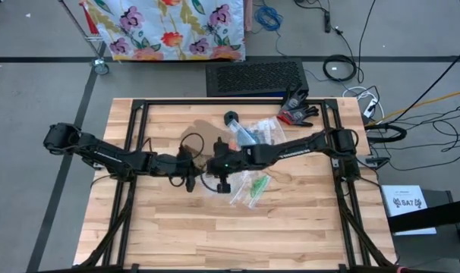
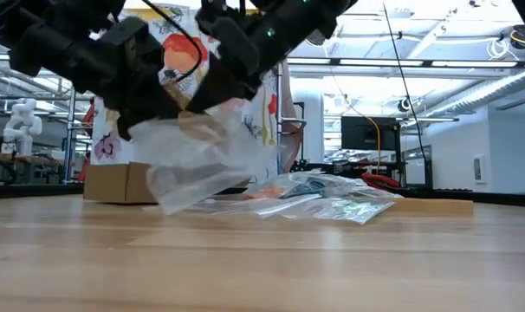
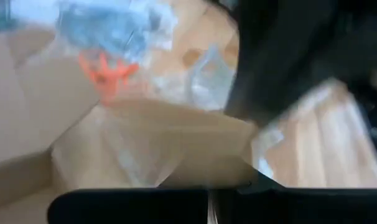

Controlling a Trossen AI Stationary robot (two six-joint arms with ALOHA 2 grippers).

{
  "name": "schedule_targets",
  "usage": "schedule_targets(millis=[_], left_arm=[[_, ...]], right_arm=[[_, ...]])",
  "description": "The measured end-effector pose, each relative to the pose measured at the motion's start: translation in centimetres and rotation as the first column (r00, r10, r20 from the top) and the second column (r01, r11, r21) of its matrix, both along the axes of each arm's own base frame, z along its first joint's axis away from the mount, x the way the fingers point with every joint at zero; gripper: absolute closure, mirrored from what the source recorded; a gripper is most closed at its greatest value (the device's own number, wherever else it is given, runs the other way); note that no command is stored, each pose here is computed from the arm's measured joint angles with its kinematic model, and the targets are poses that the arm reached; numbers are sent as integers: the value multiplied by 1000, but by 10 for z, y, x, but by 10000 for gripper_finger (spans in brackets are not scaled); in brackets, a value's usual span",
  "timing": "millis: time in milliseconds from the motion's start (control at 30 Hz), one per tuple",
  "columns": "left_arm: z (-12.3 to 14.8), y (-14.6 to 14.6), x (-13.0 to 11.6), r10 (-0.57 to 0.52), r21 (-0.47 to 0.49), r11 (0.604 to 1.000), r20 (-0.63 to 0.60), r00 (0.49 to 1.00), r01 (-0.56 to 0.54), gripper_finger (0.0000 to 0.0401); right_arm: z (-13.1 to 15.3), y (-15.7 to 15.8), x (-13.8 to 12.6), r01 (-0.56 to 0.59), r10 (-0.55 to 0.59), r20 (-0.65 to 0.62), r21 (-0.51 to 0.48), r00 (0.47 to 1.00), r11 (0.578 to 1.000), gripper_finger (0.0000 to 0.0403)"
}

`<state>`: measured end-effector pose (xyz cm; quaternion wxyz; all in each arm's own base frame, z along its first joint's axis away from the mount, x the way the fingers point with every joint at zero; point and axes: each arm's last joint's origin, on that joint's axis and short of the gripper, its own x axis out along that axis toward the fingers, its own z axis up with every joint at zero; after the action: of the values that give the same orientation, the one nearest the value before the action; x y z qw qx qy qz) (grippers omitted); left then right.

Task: Sort rubber bands
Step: Put the brown rubber band into the transparent zip bag

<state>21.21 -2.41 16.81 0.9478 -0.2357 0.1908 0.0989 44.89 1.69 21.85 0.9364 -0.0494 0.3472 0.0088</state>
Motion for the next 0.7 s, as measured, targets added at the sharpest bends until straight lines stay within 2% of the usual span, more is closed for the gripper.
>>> schedule_targets(millis=[133, 267, 333, 467, 533, 600, 700], left_arm=[[8, 0, 3, -9, 14, 1000, 85, 996, 8, 401], [13, -1, 5, -11, 15, 1000, 117, 993, 9, 401], [16, -2, 6, -22, 10, 1000, 122, 992, 21, 401], [24, -5, 10, -66, -6, 998, 151, 986, 68, 401], [26, -7, 11, -78, -8, 997, 155, 985, 80, 401], [27, -9, 11, -99, -10, 995, 161, 982, 102, 401], [28, -11, 12, -112, -12, 993, 163, 980, 116, 401]], right_arm=[[0, 9, 3, -45, 46, 34, -31, 998, 999, 403], [-4, 12, 0, -45, 45, -12, -36, 999, 998, 403], [-6, 11, -1, -8, 6, -37, -58, 999, 998, 403], [-6, 5, -3, 158, -167, -30, -208, 985, 965, 403], [-4, 5, -1, 147, -150, -3, -189, 989, 971, 403], [-4, 6, 0, 74, -75, -4, -121, 997, 990, 403], [-9, 6, -4, 37, -38, -84, -17, 996, 999, 403]])
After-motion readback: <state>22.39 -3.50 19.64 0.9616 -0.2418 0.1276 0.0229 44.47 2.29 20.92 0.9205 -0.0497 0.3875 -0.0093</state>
